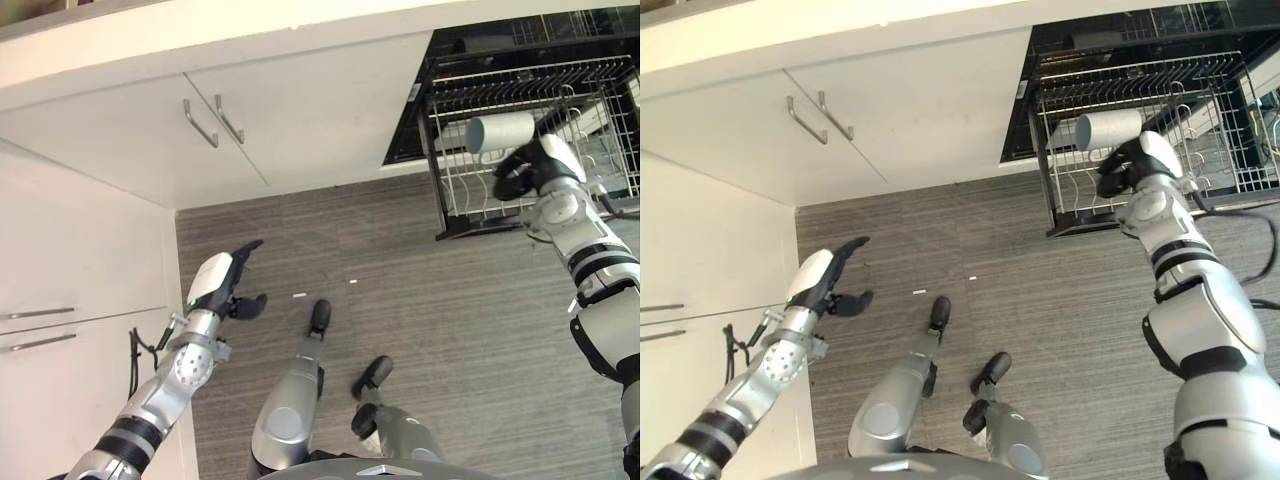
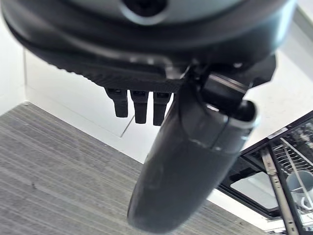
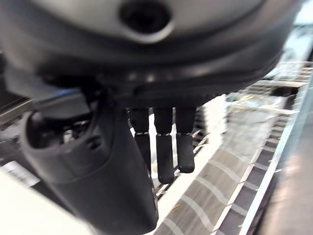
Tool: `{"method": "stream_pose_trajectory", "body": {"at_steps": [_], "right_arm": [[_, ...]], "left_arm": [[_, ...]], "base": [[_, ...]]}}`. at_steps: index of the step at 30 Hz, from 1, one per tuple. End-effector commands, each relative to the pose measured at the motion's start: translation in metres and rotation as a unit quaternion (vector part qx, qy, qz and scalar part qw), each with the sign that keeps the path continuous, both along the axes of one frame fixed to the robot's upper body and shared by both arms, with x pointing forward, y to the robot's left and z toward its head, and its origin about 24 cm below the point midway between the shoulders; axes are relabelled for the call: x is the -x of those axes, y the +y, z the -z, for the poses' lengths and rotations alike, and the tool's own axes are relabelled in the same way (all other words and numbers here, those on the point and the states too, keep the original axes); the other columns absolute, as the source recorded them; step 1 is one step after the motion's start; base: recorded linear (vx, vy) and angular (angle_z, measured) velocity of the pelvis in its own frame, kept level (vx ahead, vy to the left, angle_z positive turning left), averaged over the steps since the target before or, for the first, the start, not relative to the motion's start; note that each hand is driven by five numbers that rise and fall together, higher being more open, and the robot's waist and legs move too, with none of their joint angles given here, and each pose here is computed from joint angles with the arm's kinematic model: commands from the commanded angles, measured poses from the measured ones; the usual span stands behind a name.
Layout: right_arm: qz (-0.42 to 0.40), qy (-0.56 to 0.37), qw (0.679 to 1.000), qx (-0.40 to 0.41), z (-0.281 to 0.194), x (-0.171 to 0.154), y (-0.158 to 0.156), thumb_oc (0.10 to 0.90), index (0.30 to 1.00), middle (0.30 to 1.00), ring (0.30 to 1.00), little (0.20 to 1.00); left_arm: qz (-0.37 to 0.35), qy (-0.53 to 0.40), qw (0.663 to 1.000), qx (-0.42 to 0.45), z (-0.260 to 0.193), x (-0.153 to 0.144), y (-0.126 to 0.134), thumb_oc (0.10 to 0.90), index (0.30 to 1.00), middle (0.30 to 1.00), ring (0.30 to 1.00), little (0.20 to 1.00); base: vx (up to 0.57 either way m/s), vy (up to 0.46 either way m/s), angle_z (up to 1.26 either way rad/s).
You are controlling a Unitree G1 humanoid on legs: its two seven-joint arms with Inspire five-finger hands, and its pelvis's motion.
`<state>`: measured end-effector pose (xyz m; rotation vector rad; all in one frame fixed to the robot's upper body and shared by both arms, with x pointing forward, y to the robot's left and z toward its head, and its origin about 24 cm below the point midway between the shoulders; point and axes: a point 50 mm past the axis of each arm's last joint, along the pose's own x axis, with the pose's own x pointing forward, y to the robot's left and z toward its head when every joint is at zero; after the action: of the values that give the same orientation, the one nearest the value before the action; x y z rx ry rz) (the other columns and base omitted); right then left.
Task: Place the dishes in the dishwasher.
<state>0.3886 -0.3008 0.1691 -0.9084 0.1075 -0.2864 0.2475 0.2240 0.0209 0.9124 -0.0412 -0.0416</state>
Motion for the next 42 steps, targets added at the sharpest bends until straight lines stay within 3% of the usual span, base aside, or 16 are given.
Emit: {"method": "stream_pose_trajectory", "body": {"at_steps": [1, 5, 12, 13, 17, 18, 20, 23, 24, 25, 27, 28, 30, 31, 34, 42], "right_arm": [[0.024, -0.063, 0.998, 0.000, -0.030, 0.002, -0.013, 0.800, 0.900, 0.900, 0.900, 0.900], [0.030, -0.076, 0.996, -0.021, -0.026, 0.003, -0.013, 0.800, 0.900, 0.900, 0.900, 0.900], [-0.013, -0.215, 0.961, -0.175, -0.010, 0.021, 0.013, 0.800, 0.900, 0.900, 0.900, 0.900], [-0.034, -0.260, 0.933, -0.248, 0.013, 0.049, 0.023, 0.800, 0.900, 0.900, 0.900, 0.900], [-0.034, -0.292, 0.905, -0.309, 0.027, 0.073, 0.026, 0.800, 0.900, 0.900, 0.900, 0.900], [-0.046, -0.321, 0.869, -0.375, 0.034, 0.089, 0.032, 0.800, 0.900, 0.900, 0.900, 0.900], [-0.073, -0.321, 0.855, -0.401, 0.039, 0.101, 0.042, 0.800, 0.900, 0.900, 0.900, 0.900], [-0.116, -0.322, 0.849, -0.402, 0.035, 0.114, 0.051, 0.800, 0.900, 0.900, 0.900, 0.900], [-0.144, -0.317, 0.839, -0.418, 0.036, 0.122, 0.057, 0.800, 0.900, 0.900, 0.900, 0.900], [-0.145, -0.317, 0.839, -0.418, 0.036, 0.122, 0.057, 0.800, 0.900, 0.900, 0.900, 0.900], [-0.167, -0.320, 0.828, -0.428, 0.034, 0.128, 0.063, 0.800, 0.900, 0.900, 0.900, 0.900], [-0.200, -0.324, 0.813, -0.442, 0.028, 0.129, 0.073, 0.800, 0.900, 0.900, 0.900, 0.900], [-0.201, -0.324, 0.813, -0.441, 0.027, 0.129, 0.073, 0.800, 0.900, 0.900, 0.900, 0.900], [-0.276, -0.309, 0.796, -0.441, 0.012, 0.126, 0.094, 0.800, 0.900, 0.900, 0.900, 0.900], [-0.350, -0.331, 0.774, -0.411, -0.021, 0.125, 0.111, 0.800, 0.900, 0.900, 0.900, 0.900], [-0.361, -0.373, 0.767, -0.377, -0.041, 0.133, 0.108, 0.800, 0.900, 0.900, 0.900, 0.900]], "left_arm": [[0.020, -0.027, 0.999, 0.008, -0.008, 0.008, 0.000, 0.800, 0.900, 0.900, 0.900, 0.900], [0.020, -0.026, 0.999, 0.003, -0.011, 0.005, 0.001, 0.800, 0.900, 0.900, 0.900, 0.900], [-0.036, 0.019, 0.999, 0.031, 0.011, 0.013, 0.009, 0.800, 0.900, 0.900, 0.900, 0.900], [-0.103, 0.082, 0.988, 0.076, 0.043, 0.031, 0.015, 0.800, 0.900, 0.900, 0.900, 0.900], [-0.166, 0.138, 0.971, 0.105, 0.071, 0.046, 0.022, 0.800, 0.900, 0.900, 0.900, 0.900], [-0.221, 0.192, 0.949, 0.116, 0.095, 0.065, 0.029, 0.800, 0.900, 0.900, 0.900, 0.900], [-0.248, 0.251, 0.930, 0.105, 0.116, 0.081, 0.032, 0.800, 0.900, 0.900, 0.900, 0.900], [-0.256, 0.301, 0.915, 0.084, 0.133, 0.098, 0.031, 0.800, 0.900, 0.900, 0.900, 0.900], [-0.294, 0.358, 0.881, 0.097, 0.152, 0.124, 0.030, 0.800, 0.900, 0.900, 0.900, 0.900], [-0.293, 0.358, 0.881, 0.097, 0.152, 0.124, 0.029, 0.800, 0.900, 0.900, 0.900, 0.900], [-0.351, 0.409, 0.834, 0.121, 0.169, 0.153, 0.027, 0.800, 0.900, 0.900, 0.900, 0.900], [-0.396, 0.438, 0.795, 0.138, 0.177, 0.173, 0.028, 0.800, 0.900, 0.900, 0.900, 0.900], [-0.396, 0.437, 0.795, 0.138, 0.177, 0.172, 0.028, 0.800, 0.900, 0.900, 0.900, 0.900], [-0.450, 0.457, 0.747, 0.175, 0.183, 0.195, 0.025, 0.800, 0.900, 0.900, 0.900, 0.900], [-0.469, 0.453, 0.733, 0.194, 0.184, 0.198, 0.024, 0.800, 0.900, 0.900, 0.900, 0.900], [-0.458, 0.480, 0.729, 0.167, 0.188, 0.209, 0.015, 0.800, 0.900, 0.900, 0.900, 0.900]], "base": [[-0.02, -0.002, 0.06], [-0.03, -0.003, 0.05], [0.00, 0.007, -0.04], [0.02, 0.026, -0.19], [0.02, 0.024, -0.22], [0.02, 0.036, -0.21], [0.02, 0.047, -0.20], [0.00, 0.024, -0.25], [-0.01, 0.007, -0.25], [0.00, -0.012, -0.13], [0.00, -0.023, -0.06], [0.00, -0.020, -0.05], [0.01, -0.029, -0.02], [0.04, -0.042, 0.02], [-0.04, -0.130, -0.01], [0.20, 0.021, 0.58]]}}
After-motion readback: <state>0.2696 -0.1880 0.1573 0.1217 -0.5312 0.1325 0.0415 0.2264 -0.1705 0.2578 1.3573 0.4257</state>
